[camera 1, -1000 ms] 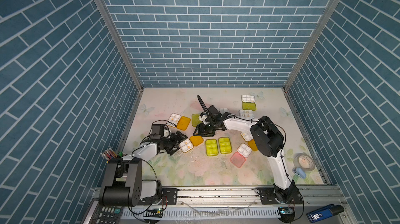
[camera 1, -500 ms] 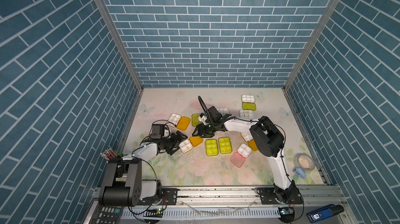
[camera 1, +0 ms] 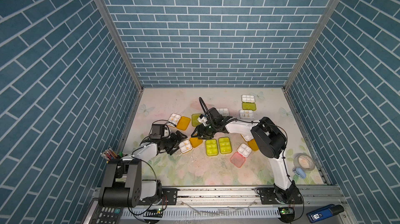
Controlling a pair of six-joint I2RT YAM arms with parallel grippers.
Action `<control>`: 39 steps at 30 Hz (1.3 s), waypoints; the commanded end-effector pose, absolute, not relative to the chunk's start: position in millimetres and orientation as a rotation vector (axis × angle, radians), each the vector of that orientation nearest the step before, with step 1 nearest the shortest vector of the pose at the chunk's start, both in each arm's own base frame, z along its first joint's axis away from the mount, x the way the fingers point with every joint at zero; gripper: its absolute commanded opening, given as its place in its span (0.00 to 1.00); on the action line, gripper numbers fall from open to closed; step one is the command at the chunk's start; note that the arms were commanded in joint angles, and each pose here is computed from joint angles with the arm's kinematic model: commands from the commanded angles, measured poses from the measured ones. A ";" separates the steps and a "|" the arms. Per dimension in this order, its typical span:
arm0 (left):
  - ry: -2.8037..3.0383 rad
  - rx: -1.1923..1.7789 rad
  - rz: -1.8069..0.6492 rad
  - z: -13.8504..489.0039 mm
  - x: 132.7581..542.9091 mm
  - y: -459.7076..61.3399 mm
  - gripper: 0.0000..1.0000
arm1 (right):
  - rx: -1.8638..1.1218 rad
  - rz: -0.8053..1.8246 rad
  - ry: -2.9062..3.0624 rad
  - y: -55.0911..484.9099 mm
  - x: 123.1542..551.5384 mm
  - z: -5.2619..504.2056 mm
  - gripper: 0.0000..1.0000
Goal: Close pillboxes
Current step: Close the lid on the pillbox.
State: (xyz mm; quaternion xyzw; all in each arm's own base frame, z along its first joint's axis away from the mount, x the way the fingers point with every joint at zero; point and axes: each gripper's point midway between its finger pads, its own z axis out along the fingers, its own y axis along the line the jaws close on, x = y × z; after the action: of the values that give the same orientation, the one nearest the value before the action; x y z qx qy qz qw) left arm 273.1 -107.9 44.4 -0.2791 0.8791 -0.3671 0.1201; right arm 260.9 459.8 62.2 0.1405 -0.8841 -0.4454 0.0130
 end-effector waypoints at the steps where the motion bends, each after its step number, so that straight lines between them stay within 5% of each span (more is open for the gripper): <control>1: 2.602 -0.843 -1.053 33.9 267.1 -109.1 0.90 | 0.488 -1.492 -2.725 468.8 253.7 98.6 0.64; 27: 2.357 -1.013 -1.023 94.7 271.9 -64.7 0.93 | 0.583 -1.485 -2.696 505.9 238.4 101.1 0.63; 32: 2.345 -1.007 -1.038 97.6 272.8 -63.2 0.93 | 0.594 -1.363 -2.795 494.2 241.7 90.5 0.62; 39: 2.359 -0.946 -1.015 111.8 281.1 -59.6 0.93 | 0.733 -0.826 -3.075 457.6 248.7 54.6 0.61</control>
State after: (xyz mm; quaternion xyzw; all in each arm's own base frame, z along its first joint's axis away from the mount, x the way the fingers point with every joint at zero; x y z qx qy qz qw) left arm 275.0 -63.5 98.6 -0.3570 0.8378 -0.3681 0.1875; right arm 250.8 482.6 84.1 0.1937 -0.9115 -0.3594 -0.0488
